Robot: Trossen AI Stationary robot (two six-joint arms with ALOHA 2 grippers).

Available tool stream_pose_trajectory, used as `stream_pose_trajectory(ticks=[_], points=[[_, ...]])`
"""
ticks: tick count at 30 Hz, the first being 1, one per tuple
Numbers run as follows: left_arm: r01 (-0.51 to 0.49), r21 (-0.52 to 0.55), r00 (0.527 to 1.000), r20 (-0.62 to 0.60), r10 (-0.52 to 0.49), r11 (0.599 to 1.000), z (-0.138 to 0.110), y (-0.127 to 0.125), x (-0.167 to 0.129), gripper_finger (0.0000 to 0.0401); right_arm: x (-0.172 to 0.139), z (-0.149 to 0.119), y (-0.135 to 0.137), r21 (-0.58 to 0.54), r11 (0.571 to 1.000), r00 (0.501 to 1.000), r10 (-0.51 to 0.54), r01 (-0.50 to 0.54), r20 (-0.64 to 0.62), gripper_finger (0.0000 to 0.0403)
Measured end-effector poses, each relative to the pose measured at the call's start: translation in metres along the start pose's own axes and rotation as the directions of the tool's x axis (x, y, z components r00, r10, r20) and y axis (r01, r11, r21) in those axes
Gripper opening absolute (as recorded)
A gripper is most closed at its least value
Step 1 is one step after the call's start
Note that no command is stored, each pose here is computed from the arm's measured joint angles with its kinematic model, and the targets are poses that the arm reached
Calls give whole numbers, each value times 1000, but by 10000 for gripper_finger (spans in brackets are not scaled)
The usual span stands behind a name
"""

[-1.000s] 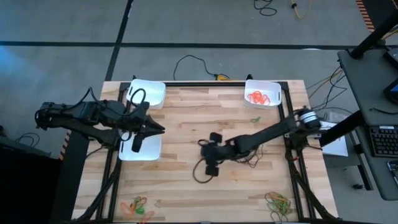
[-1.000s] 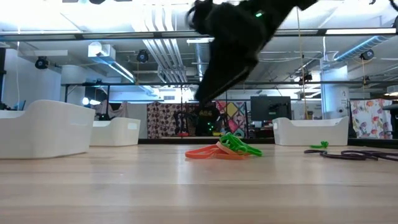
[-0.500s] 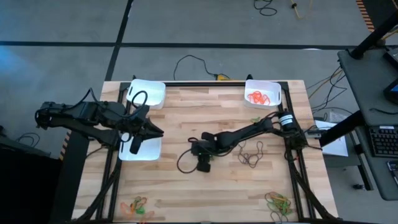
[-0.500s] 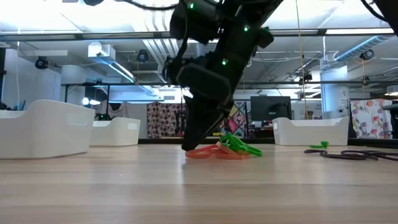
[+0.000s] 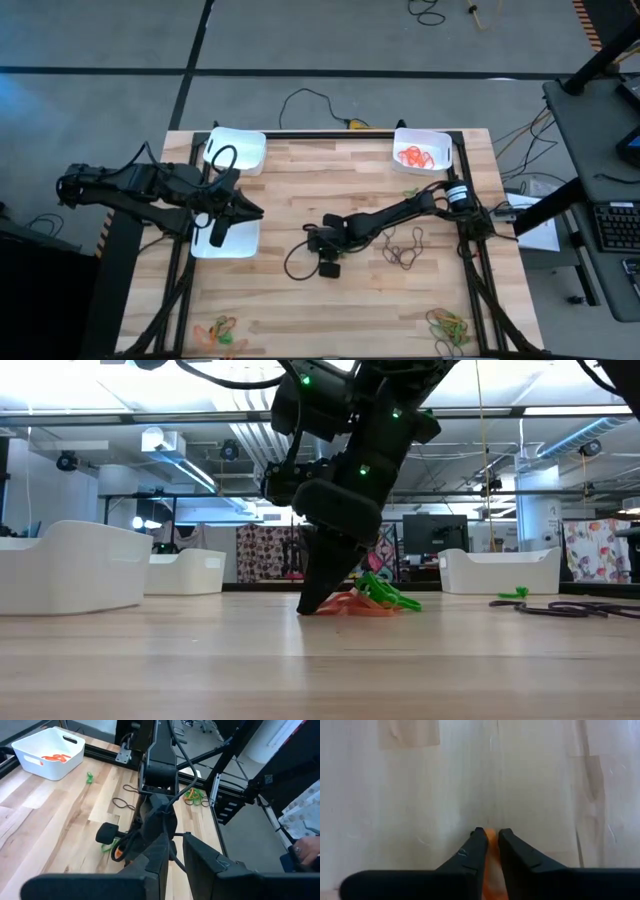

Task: Sort rubber bands into baskets
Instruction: Put the orange rubber band into the top right white bin

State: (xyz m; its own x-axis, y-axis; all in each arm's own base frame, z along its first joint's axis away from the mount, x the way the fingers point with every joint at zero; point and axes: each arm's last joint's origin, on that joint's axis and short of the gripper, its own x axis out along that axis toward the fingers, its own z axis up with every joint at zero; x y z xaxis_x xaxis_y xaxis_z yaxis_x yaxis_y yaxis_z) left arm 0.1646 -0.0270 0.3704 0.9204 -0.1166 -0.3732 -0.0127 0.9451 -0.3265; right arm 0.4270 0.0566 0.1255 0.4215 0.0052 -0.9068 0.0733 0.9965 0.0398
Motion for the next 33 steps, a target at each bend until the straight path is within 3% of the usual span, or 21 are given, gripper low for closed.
stream_pose_trajectory(ticks=[7, 12, 17, 20, 23, 27, 33], points=[[-2, 0, 1000, 2, 2, 1000, 0, 0, 0, 42, -20, 5, -4, 76, 997, 1000, 1, -3, 28, 10], [-3, 0, 1000, 2, 3, 1000, 0, 0, 0, 42, -65, 19, -13, 125, 992, 991, -8, -9, 137, 9], [-1, 0, 1000, 7, 1, 1000, 1, 0, 0, 42, -124, 20, -43, 191, 975, 973, -148, 114, 176, 9], [-6, 0, 1000, 11, 6, 1000, 1, 0, 1, 42, -160, 9, -72, 259, 936, 950, -280, 238, 139, 9], [-36, -1, 999, 23, 36, 999, 1, 1, 2, 42, -191, -11, -105, 337, 863, 905, -421, 377, 66, 9], [-70, -3, 997, 36, 70, 998, 2, 2, 2, 42, -225, -50, -153, 485, 683, 805, -589, 546, -77, 9], [-111, -15, 990, 87, 112, 994, 5, 2, 2, 42, -234, -127, -219, 639, 409, 716, -610, 651, -339, 9]])
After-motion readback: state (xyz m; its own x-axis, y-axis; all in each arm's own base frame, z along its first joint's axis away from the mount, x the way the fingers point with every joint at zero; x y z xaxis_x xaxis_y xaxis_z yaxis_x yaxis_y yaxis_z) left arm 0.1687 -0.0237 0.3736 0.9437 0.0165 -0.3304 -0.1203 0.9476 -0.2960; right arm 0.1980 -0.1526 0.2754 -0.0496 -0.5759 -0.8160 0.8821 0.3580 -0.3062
